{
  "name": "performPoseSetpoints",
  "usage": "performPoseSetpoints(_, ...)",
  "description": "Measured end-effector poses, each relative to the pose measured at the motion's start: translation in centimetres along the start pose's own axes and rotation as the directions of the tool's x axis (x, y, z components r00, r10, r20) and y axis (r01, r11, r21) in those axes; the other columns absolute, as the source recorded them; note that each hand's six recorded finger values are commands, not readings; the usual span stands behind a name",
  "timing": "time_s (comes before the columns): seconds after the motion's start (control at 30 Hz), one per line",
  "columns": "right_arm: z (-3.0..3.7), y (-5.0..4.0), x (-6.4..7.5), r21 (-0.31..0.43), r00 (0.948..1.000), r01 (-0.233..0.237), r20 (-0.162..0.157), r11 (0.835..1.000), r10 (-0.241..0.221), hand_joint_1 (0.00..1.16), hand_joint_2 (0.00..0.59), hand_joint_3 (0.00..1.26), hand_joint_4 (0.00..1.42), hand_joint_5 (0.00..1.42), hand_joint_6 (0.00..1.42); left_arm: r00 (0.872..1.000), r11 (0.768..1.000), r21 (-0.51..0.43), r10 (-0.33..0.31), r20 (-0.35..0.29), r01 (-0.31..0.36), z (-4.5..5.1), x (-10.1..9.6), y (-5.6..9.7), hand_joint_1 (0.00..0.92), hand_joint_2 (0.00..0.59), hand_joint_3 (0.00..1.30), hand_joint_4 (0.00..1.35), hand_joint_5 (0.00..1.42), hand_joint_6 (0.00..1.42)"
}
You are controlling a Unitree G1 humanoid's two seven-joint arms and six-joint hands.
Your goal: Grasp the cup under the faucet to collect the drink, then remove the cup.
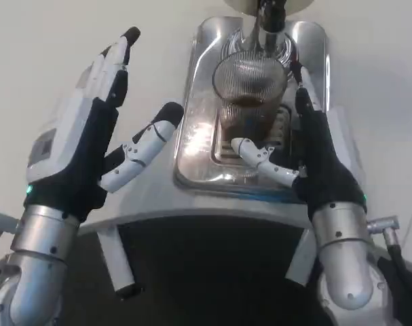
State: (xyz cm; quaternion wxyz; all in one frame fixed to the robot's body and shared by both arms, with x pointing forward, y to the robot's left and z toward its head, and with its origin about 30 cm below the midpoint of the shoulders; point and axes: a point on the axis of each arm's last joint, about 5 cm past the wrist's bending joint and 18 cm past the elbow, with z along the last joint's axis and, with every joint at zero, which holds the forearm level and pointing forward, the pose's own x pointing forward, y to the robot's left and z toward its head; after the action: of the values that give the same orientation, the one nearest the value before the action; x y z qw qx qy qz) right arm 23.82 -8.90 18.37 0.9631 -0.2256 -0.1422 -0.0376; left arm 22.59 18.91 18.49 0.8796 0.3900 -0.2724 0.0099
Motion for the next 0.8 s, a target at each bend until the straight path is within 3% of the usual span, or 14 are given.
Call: performPoseSetpoints(0.8, 0.29, 0.25, 0.57, -0.017, 0.9996, 0.027, 0.013, 0.999, -0.027, 0.85, 0.244, 0.03, 0.00, 0.03, 0.16, 0.999, 1.000, -0.008, -0.010, -0.037, 0.009, -0.22, -0.63, -0.28, 0.000, 0.251, 0.00, 0.00, 0.00, 0.00)
